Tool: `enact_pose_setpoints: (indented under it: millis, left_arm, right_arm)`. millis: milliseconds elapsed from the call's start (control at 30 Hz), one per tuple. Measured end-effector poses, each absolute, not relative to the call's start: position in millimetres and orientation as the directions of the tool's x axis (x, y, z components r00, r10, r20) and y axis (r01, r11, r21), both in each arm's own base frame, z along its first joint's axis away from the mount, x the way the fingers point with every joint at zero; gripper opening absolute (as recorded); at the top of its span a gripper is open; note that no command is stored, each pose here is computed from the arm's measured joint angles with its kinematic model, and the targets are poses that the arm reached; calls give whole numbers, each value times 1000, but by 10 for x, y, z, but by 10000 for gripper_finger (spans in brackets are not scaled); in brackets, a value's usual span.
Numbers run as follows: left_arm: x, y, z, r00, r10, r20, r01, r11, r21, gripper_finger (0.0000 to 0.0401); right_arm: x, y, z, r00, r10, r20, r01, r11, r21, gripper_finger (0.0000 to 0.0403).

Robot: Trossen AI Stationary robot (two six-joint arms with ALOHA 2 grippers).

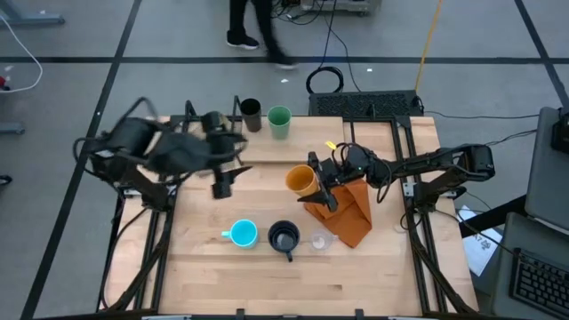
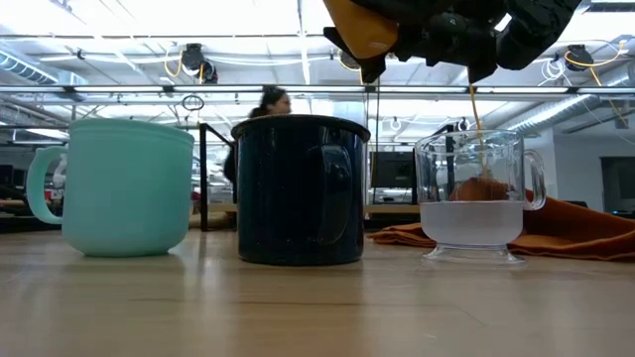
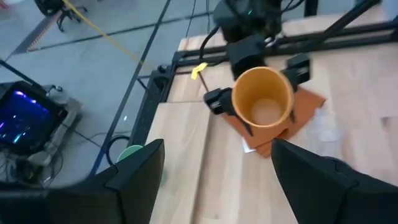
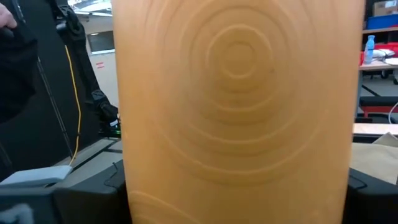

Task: Stack small to large cups/mugs on shelf
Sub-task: Put the orange cup on the shelf

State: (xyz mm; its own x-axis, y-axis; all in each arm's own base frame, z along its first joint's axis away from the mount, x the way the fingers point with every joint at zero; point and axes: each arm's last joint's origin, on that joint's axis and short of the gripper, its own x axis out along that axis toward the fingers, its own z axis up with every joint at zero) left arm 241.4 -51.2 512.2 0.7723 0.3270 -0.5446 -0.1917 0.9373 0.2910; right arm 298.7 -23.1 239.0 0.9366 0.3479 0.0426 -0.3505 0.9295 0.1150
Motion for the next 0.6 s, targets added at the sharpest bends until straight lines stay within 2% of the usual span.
enact_pose_setpoints:
  millis: [333,467,600]
  left_arm:
    - [2009,-1205,5060,808,308,-502,-162,936,314,291]
    - [1850,-1470,4904,814,389,-432,-249,905,346,291]
    - [1636,-1691,4615,837,403,-369,-267,891,368,291]
  right_arm:
    - [2915,-224,2534,933,348,94,-356,930,92,283]
    - [2844,-208,2630,920,376,109,-386,919,80,283]
    - [2756,-196,2711,918,379,120,-389,918,77,283]
